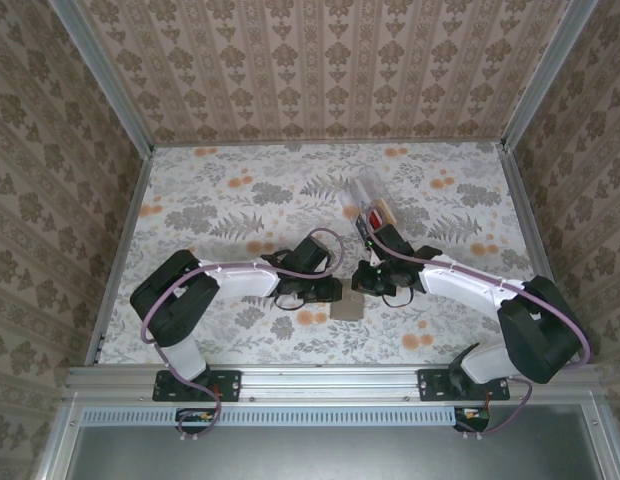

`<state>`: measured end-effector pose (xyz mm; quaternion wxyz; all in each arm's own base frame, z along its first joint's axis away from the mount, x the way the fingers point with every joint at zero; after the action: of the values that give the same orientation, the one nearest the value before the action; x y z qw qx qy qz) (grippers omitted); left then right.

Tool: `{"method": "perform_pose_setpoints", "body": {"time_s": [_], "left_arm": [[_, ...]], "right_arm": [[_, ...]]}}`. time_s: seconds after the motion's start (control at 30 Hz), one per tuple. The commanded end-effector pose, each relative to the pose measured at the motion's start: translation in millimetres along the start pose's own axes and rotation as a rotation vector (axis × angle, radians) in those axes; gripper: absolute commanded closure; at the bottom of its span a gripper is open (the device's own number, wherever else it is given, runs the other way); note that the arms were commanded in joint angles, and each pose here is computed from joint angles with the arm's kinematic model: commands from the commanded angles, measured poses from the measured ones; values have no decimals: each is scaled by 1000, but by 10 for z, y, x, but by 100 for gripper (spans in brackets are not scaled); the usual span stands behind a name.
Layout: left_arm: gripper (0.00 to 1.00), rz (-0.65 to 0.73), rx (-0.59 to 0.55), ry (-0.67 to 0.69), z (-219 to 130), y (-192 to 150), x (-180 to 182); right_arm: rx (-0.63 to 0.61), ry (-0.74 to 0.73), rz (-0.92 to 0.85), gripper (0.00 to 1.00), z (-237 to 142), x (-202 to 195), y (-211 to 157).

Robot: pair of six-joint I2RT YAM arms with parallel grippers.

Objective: Put the credit cards into the card holder

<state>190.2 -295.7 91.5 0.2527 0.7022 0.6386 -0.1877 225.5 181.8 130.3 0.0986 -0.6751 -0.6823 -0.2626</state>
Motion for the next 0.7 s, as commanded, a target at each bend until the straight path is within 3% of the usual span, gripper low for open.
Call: {"method": "perform_pose_setpoints", "body": {"time_s": [0.0,0.1,0.43,0.53,0.67], "left_arm": [[70,2,12,5,-7,-16,-20],[70,-1,10,7,-8,-9,-20],[71,-1,7,5,-22,-7,-29],[70,7,-1,-6,-47,5,-59],[70,28,-22,-12,-118,33,-117]], "right_arm": [[57,11,26,92,141,-72,-81],[71,21,32,91,228,-103,-106],[153,-144,68,91,410,-413,-333],[96,-105,34,88,266,-299,-251],[-76,-87,-30,75,-155,-115,-69]]}}
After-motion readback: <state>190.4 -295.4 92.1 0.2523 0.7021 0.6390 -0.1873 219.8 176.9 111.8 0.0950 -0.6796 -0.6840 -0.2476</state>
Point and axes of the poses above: each hand's point on the last joint's axis, 136 mm out from that joint toward the fingers, its own z axis out along the fingers, its own x axis along the line the jaws close on, y = z × x, the point moved 8 cm from there along -z, back along the fingers, and after that the axes turned 8 degrees about -z, right-handed, at the moved point
